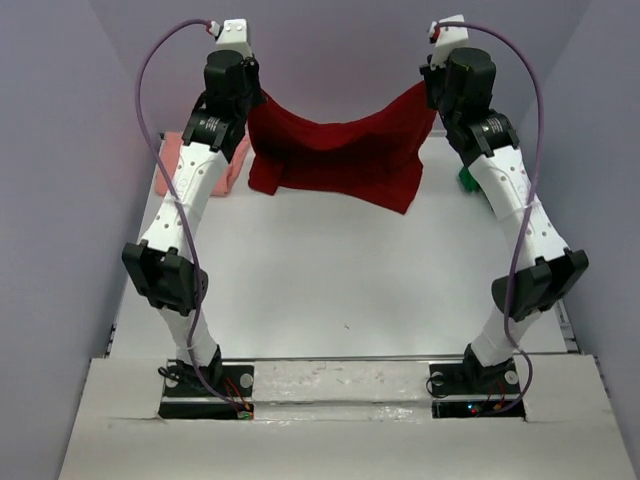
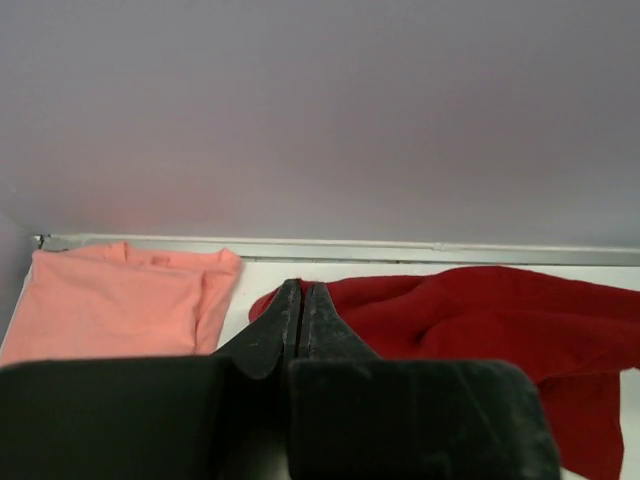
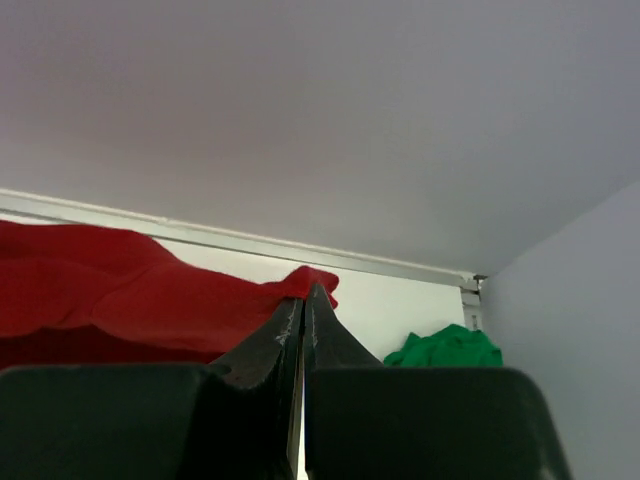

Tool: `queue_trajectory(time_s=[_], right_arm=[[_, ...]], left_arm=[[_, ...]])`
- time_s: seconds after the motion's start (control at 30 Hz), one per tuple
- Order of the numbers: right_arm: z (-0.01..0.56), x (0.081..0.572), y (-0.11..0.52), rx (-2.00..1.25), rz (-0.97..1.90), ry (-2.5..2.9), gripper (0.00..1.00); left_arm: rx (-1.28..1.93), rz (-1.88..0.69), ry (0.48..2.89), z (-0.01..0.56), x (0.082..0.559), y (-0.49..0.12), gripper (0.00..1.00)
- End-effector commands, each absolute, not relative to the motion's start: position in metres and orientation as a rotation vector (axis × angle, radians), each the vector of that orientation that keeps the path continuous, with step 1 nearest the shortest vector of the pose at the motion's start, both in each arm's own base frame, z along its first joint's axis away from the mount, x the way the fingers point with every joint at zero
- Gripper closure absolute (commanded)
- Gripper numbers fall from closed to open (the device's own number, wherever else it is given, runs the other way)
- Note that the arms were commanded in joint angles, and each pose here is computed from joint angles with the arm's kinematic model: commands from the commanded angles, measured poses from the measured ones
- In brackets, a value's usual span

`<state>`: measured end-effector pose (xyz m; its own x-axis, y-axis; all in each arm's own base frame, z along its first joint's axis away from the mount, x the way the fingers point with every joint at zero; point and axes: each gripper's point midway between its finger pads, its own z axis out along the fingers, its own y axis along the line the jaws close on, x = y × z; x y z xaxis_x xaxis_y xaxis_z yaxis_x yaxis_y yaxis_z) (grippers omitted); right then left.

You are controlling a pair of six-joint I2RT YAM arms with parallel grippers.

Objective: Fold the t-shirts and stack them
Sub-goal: Flatten the tshirt out

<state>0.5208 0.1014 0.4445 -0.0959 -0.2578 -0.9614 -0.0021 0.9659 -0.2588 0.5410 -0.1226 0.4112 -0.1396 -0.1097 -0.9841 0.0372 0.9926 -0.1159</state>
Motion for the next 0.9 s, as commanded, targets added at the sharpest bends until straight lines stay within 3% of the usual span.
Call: queue_trajectory(time_s=[0.0, 0.13, 0.3, 0.43, 0.67, 0.87], right_arm=[[0.516, 0.454, 0.093, -0.097, -0.108, 1.452, 1.00], [0.523, 0.375, 0.066, -0.039, -0.098, 1.413, 1.00], [0.474, 0.309, 0.055, -0.033, -0.112, 1.518, 1.00], [0.466, 0.254, 0.027, 0.018, -0.093, 1.515, 1.00], [0.478, 0.239, 0.014, 0.031, -0.127, 1.510, 1.00], [0.489, 0.309, 0.046, -0.032, -0.216, 1.494, 1.00]], left_arm=[[-0.097, -0.172, 1.426, 0.518, 0.469, -0.118, 1.00], [-0.128, -0.192, 1.410, 0.518, 0.415, -0.109, 1.00], [-0.146, -0.188, 1.456, 0.484, 0.363, -0.106, 1.00], [-0.181, -0.195, 1.433, 0.482, 0.310, -0.084, 1.00], [-0.187, -0.117, 1.446, 0.479, 0.293, -0.065, 1.00], [-0.139, -0.090, 1.480, 0.477, 0.347, -0.092, 1.00]])
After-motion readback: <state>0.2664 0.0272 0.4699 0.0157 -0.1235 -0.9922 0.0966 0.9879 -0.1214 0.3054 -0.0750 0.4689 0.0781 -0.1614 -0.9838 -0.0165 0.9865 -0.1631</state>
